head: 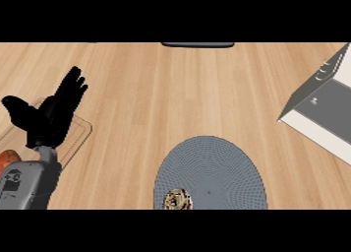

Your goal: Pick the bell pepper from the placemat and place it in the tiered shelf

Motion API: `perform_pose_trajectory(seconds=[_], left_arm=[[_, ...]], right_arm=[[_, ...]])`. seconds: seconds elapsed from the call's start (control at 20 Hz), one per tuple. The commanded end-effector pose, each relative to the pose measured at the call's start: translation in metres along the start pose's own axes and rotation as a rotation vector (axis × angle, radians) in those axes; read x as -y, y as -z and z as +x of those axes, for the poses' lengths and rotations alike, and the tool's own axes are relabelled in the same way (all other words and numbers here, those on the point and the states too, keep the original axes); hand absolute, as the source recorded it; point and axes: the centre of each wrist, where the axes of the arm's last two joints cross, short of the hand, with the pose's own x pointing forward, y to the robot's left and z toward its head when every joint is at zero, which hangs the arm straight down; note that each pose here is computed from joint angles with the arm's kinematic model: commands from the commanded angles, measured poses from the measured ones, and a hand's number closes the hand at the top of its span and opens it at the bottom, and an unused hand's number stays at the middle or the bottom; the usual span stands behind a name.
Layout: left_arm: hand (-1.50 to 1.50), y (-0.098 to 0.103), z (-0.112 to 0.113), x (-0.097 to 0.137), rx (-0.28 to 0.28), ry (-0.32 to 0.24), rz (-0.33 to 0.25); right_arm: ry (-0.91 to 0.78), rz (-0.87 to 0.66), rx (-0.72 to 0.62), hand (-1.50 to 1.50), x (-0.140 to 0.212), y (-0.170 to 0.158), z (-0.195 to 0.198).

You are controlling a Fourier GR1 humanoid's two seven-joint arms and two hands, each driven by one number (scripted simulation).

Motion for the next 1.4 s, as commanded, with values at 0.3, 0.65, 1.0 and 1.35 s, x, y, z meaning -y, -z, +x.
perform_pose_trajectory(seconds=[0.3,0.65,1.0,1.35], left_arm=[[0.00,0.011,0.014,0.000,-0.008,0.019,0.007],[0.00,0.005,0.001,-0.008,0.009,0.013,0.002],[0.00,-0.001,0.007,-0.008,0.006,-0.004,-0.005],[0.00,-0.015,-0.013,-0.019,-0.026,-0.016,0.047]], right_arm=[[0.164,-0.153,0.100,-1.50,0.026,0.025,-0.020],[0.240,0.085,-0.058,-1.50,0.075,0.014,-0.008],[0.251,0.071,-0.043,-1.50,0.116,-0.016,0.003],[0.344,0.124,0.037,-1.50,0.121,-0.022,0.004]])
